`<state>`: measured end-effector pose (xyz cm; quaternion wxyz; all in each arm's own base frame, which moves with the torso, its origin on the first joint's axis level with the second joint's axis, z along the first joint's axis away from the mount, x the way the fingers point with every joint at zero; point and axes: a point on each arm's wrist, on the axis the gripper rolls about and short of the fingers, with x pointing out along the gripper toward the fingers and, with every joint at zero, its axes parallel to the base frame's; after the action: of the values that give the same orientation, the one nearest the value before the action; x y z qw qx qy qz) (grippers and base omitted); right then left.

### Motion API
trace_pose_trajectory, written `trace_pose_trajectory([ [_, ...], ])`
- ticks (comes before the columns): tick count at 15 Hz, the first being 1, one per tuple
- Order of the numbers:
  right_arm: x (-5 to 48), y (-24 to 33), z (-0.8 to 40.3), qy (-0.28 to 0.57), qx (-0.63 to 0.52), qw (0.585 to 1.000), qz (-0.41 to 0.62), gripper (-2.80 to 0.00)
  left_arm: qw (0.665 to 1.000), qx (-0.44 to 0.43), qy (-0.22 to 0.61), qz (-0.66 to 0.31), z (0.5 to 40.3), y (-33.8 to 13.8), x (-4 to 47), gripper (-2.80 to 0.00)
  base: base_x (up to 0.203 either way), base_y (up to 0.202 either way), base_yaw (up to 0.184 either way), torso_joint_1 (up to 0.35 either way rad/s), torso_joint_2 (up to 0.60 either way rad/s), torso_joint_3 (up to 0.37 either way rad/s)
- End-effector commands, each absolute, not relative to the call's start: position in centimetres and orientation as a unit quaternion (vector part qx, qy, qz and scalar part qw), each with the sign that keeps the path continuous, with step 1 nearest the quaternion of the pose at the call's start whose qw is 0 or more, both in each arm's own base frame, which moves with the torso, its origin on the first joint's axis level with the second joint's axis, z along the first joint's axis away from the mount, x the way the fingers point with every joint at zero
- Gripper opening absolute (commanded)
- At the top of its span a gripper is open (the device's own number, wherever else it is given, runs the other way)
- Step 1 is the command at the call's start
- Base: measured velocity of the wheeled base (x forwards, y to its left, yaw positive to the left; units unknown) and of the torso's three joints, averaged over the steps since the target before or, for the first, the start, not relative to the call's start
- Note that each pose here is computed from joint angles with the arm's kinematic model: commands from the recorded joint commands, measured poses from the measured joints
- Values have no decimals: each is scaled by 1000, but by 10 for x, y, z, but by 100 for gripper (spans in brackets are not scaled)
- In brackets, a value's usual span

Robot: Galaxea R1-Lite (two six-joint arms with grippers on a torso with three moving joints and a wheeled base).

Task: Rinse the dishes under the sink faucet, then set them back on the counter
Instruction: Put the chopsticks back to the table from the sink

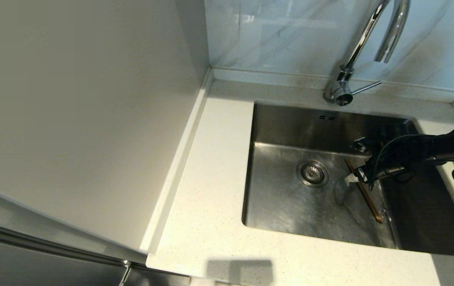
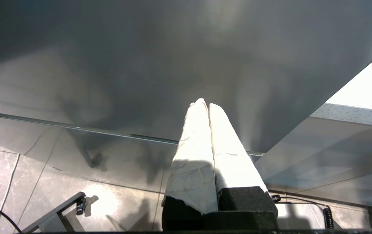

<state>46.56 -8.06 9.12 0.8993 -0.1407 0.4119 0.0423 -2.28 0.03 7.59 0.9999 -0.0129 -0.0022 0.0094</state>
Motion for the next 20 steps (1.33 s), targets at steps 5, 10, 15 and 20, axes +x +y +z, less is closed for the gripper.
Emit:
trace_pose_trajectory([
  [5, 477, -109, 71, 426, -122, 895, 39, 0, 1000, -13, -4, 10, 76, 0, -23, -280, 0, 0, 0, 0, 0, 0],
  [10, 478, -110, 64, 433, -121, 892, 40, 0, 1000, -13, -4, 10, 76, 0, -23, -280, 0, 0, 0, 0, 0, 0],
  [15, 479, -110, 57, 440, -122, 889, 41, 0, 1000, -13, -4, 10, 76, 0, -23, -280, 0, 0, 0, 0, 0, 0],
  [20, 480, -109, 51, 444, -122, 887, 42, 0, 1000, -13, -4, 10, 76, 0, -23, -280, 0, 0, 0, 0, 0, 0],
])
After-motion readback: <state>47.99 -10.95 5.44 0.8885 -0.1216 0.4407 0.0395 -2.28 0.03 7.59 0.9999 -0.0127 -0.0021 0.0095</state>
